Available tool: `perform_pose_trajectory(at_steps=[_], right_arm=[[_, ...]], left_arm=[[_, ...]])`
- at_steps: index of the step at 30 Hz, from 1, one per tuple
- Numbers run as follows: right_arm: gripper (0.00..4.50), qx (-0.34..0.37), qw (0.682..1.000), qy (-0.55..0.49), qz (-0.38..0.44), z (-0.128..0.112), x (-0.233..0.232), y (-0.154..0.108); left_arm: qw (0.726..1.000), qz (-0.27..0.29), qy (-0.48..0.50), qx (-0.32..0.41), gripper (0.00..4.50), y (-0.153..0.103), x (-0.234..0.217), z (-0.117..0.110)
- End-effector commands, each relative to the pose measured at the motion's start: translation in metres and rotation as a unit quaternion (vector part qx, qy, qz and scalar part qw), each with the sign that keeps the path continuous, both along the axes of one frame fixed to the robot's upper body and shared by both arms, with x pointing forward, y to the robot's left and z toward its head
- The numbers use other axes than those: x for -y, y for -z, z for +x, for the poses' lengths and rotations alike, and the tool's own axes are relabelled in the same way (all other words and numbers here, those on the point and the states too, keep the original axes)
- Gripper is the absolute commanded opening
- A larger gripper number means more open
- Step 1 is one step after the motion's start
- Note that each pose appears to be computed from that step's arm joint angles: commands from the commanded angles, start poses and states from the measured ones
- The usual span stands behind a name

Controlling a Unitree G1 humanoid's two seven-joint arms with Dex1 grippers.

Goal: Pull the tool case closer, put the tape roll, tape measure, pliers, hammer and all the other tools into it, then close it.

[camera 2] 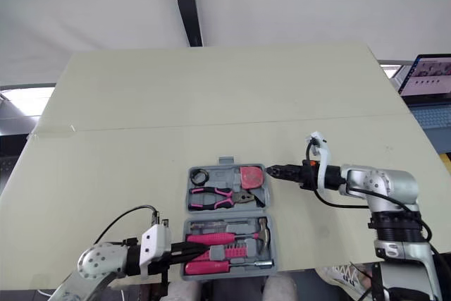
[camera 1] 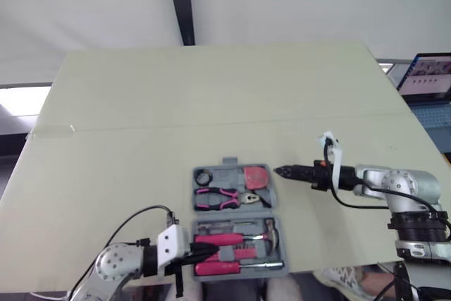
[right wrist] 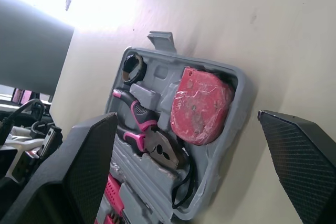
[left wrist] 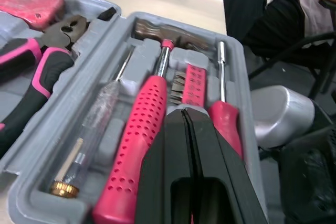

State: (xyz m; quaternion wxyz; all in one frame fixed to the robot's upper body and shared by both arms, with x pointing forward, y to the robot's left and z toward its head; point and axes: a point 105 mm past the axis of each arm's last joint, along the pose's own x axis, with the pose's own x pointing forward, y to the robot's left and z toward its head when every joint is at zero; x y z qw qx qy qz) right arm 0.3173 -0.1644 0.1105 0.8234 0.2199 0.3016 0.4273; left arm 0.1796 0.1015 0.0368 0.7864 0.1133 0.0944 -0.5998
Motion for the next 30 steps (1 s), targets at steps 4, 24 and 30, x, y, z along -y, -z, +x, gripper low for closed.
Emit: perform_pose_trajectory(at_steps=[4, 24, 30], right_arm=[[4.49, 0.01, 0.999, 0.02, 0.033, 0.009, -0.001, -0.011], [4.49, -0.059, 0.998, -0.001, 0.026, 0.014, -0.016, 0.027], [4.49, -0.062, 0.997, -0.019, 0.044, 0.021, -0.029, 0.034]], left_arm=[[1.0, 0.009, 0.018, 0.013, 0.0, 0.0, 0.006, 0.003], [0.999, 0.038, 0.001, -0.036, 0.0, 0.009, -0.003, -0.007], [0.998, 0.046, 0.001, -0.038, 0.0, 0.012, -0.005, -0.005]])
